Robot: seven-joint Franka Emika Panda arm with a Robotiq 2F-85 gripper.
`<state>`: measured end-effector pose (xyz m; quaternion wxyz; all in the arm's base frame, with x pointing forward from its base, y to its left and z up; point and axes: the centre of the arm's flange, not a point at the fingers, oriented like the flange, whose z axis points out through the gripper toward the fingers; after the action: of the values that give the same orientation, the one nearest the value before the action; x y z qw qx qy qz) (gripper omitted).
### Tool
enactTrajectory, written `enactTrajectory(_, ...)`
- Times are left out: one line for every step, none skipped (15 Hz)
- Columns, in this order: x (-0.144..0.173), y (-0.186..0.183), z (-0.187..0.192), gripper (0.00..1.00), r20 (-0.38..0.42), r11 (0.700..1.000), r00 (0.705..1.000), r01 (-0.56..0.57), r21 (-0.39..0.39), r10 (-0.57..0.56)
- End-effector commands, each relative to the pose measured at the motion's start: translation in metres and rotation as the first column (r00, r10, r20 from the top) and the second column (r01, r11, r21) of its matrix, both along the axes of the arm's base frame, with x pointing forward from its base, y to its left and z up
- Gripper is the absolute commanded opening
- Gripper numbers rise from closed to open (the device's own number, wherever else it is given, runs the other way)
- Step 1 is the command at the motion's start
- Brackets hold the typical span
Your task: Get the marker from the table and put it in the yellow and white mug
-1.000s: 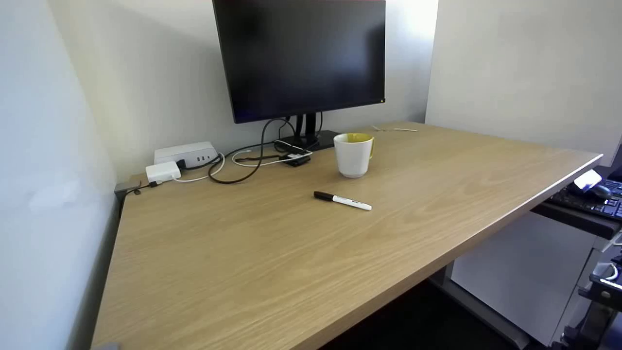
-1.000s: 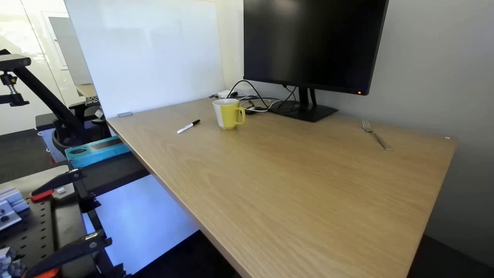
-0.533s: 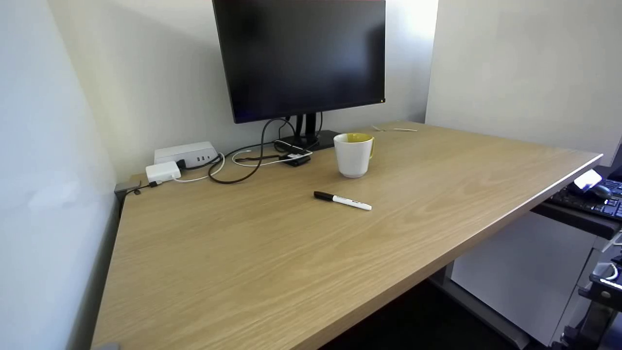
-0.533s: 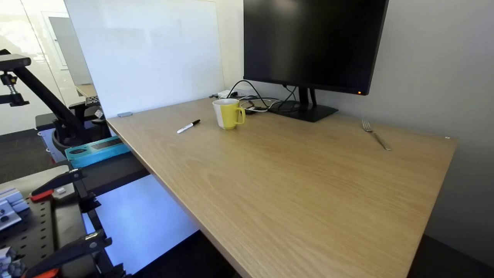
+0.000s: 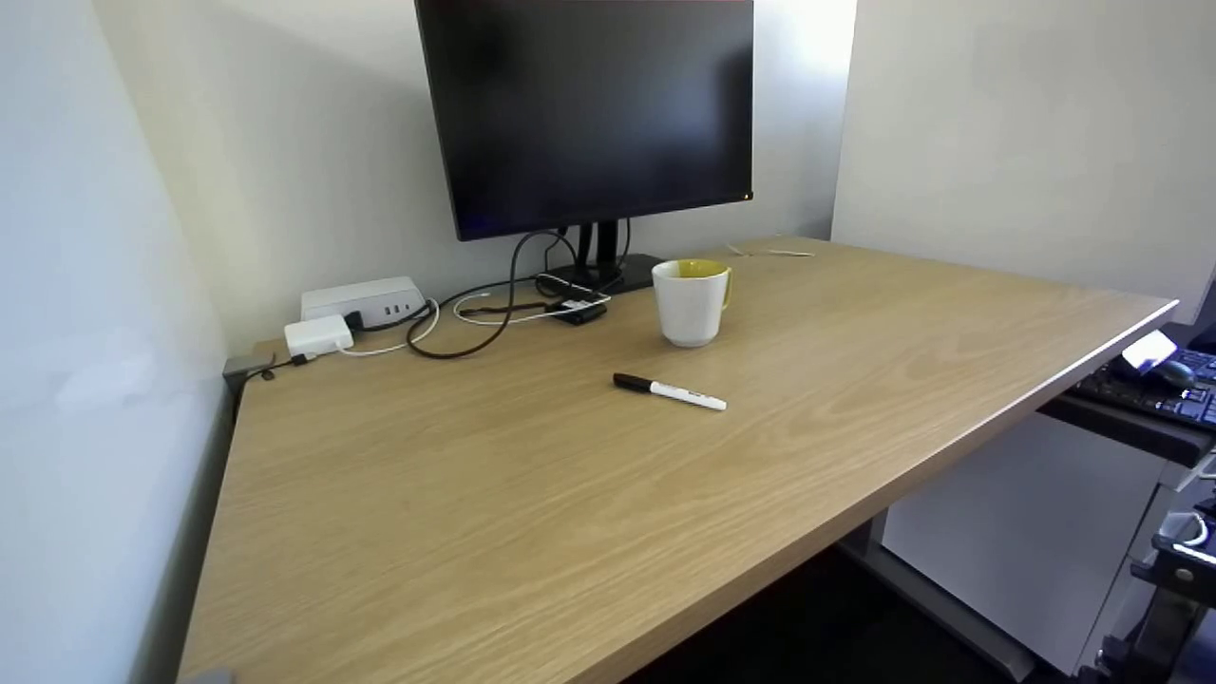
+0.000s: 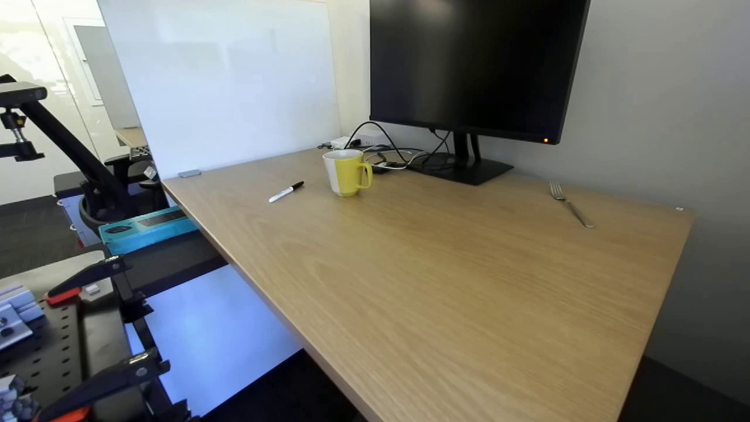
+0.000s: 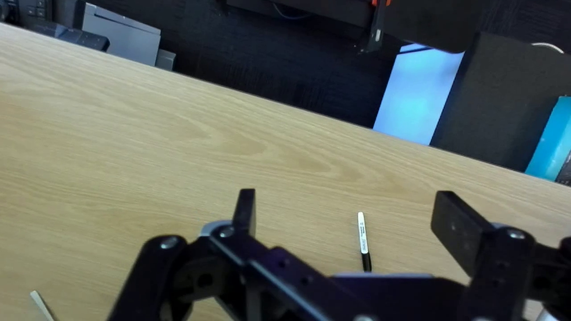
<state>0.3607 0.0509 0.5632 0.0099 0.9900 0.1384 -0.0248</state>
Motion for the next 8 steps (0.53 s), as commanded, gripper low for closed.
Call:
enactTrajectory(0.023, 0.021, -0.027, 1.0, 0.028, 0.999, 0.999, -0.037, -0.012, 0.037)
enactTrajectory(0.03, 0.028, -0.038, 1.0, 0.026, 0.998, 0.998, -0.052, -0.019, 0.052)
enactTrajectory(0.037, 0.035, -0.048, 1.0, 0.02, 0.998, 0.998, -0.063, -0.02, 0.063)
enactTrajectory(0.046, 0.042, -0.06, 1.0, 0.015, 0.997, 0.997, -0.072, -0.025, 0.072)
enactTrajectory(0.053, 0.05, -0.072, 1.0, 0.008, 0.997, 0.997, -0.078, -0.028, 0.078)
enactTrajectory(0.06, 0.056, -0.084, 1.0, 0.004, 0.996, 0.997, -0.083, -0.035, 0.083)
enactTrajectory(0.068, 0.063, -0.096, 1.0, -0.002, 0.995, 0.996, -0.087, -0.043, 0.087)
enactTrajectory(0.076, 0.069, -0.108, 1.0, -0.005, 0.995, 0.996, -0.089, -0.044, 0.089)
